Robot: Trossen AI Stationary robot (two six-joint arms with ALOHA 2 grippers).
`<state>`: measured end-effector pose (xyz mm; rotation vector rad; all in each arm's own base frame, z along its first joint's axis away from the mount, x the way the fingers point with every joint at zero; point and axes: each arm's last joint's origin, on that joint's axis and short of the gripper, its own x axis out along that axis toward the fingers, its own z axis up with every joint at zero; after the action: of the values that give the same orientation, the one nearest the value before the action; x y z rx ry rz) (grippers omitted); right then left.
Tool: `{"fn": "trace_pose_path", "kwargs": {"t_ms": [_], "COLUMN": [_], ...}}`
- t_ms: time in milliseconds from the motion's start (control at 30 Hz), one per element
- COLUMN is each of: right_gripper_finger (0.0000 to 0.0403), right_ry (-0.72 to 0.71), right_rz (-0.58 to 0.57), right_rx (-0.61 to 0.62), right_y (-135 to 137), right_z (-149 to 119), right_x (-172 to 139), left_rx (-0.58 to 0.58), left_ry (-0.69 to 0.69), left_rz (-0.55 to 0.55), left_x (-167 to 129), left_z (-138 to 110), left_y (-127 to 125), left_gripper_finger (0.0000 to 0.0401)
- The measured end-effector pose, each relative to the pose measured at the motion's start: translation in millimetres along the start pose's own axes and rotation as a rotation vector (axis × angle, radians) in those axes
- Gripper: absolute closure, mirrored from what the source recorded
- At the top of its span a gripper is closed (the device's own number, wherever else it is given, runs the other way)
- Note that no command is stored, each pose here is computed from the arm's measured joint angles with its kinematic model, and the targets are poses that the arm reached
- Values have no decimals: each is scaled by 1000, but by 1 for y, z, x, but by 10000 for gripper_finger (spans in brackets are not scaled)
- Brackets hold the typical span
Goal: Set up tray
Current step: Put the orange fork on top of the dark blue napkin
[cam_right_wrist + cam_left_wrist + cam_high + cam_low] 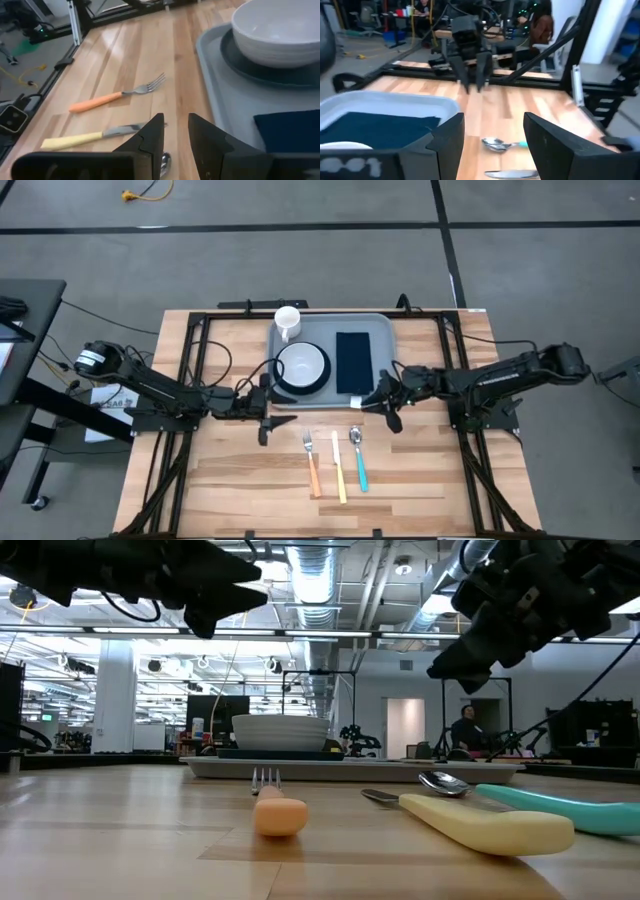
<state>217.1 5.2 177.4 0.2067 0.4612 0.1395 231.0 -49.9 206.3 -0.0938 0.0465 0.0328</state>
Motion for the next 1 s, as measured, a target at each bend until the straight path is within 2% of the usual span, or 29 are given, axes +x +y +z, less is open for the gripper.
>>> {"fn": "trace_pose_path", "kwargs": {"t_ms": [233,333,533,633,767,1000], "right_gripper_finger": [321,321,321,321,321,321], "right_ry": [-51,-93,-116,-133,-146,-123], "right_rz": [22,14,-43,-92,-162,-185], "right_rx": [-11,-16,51,97,165,183], "right_y": [9,13,25,32,45,92], "right_z": [4,7,5,2,0,8], "right_x": [2,2,3,7,16,56], "left_rx": [148,231,395,395,314,233], "left_ry": [39,63,89,84,141,203], "left_rz": [54,6,-159,-214,-287,-530], "left_x": [0,0,-1,0,-4,-21], "left_z": [-4,-6,-10,-10,-9,-3], "left_y": [2,1,-3,0,9,8], "left_gripper_finger": [208,208,208,208,208,208]}}
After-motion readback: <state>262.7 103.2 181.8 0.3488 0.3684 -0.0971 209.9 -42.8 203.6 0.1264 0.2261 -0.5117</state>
